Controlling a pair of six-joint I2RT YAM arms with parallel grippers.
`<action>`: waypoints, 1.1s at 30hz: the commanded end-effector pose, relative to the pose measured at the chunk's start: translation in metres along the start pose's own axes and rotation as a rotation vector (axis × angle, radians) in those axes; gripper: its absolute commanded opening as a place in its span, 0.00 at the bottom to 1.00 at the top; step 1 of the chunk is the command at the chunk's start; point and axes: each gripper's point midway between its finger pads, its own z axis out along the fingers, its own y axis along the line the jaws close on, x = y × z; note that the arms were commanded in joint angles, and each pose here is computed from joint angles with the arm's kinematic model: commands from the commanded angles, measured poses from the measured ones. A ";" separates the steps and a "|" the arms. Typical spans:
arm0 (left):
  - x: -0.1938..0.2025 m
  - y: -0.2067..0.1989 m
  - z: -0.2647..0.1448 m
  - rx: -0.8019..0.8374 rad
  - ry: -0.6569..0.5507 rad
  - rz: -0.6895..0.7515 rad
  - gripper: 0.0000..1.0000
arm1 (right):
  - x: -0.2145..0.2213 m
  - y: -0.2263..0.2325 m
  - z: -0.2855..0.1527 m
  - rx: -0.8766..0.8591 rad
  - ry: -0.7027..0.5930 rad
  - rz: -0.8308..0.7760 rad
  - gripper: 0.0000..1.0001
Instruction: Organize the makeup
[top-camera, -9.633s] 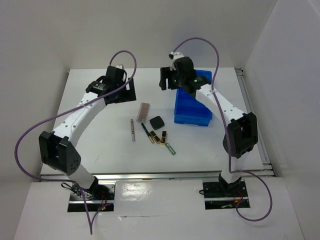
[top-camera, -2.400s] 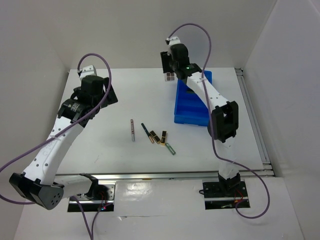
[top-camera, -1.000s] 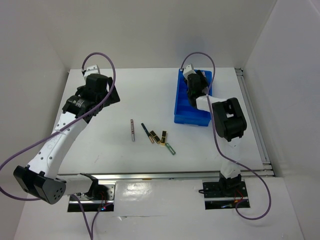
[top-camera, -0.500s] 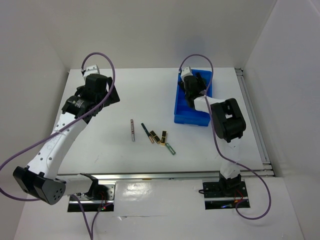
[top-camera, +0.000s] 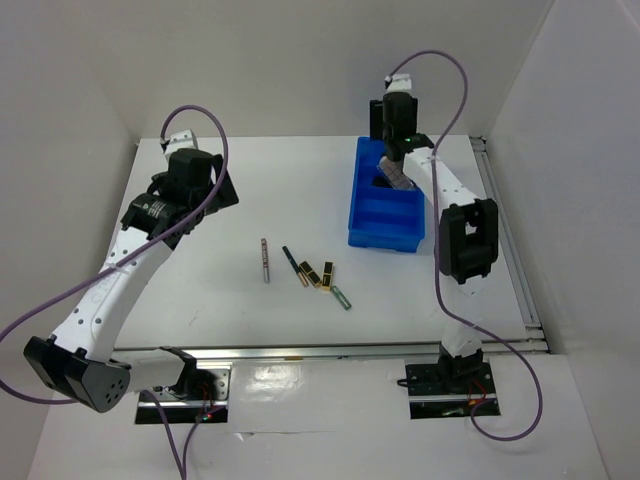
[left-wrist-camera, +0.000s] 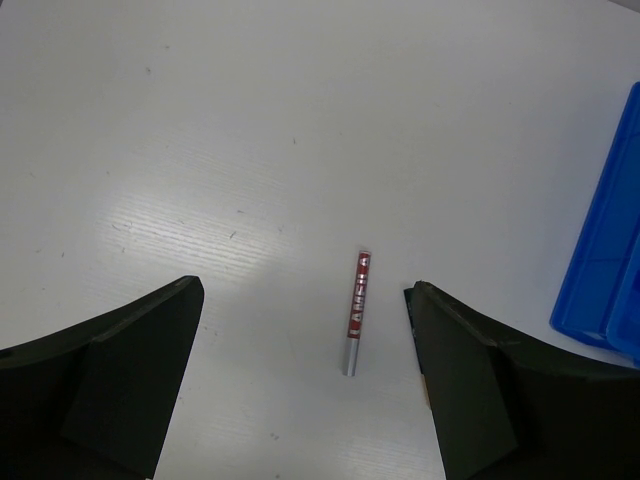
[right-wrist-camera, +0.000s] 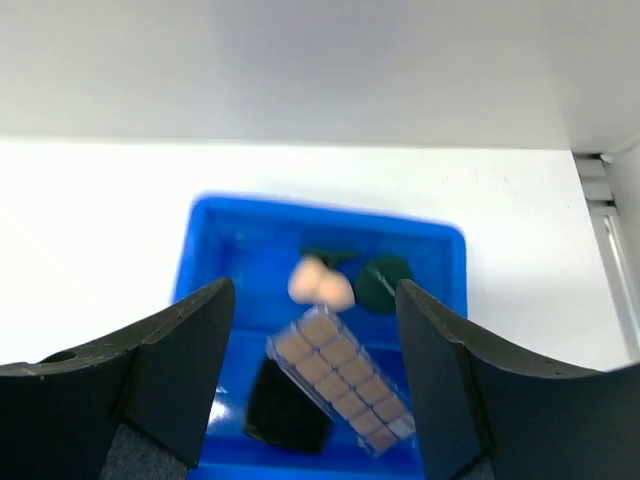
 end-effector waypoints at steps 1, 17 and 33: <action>-0.008 -0.003 -0.007 0.024 -0.033 -0.037 0.99 | 0.020 -0.013 0.005 -0.029 0.141 0.155 0.73; -0.008 -0.007 -0.007 0.039 -0.023 -0.027 0.99 | 0.074 -0.010 0.038 -0.213 0.399 0.455 0.20; -0.009 -0.008 -0.003 0.028 -0.022 -0.024 0.99 | 0.105 0.011 0.038 -0.347 0.473 0.440 0.18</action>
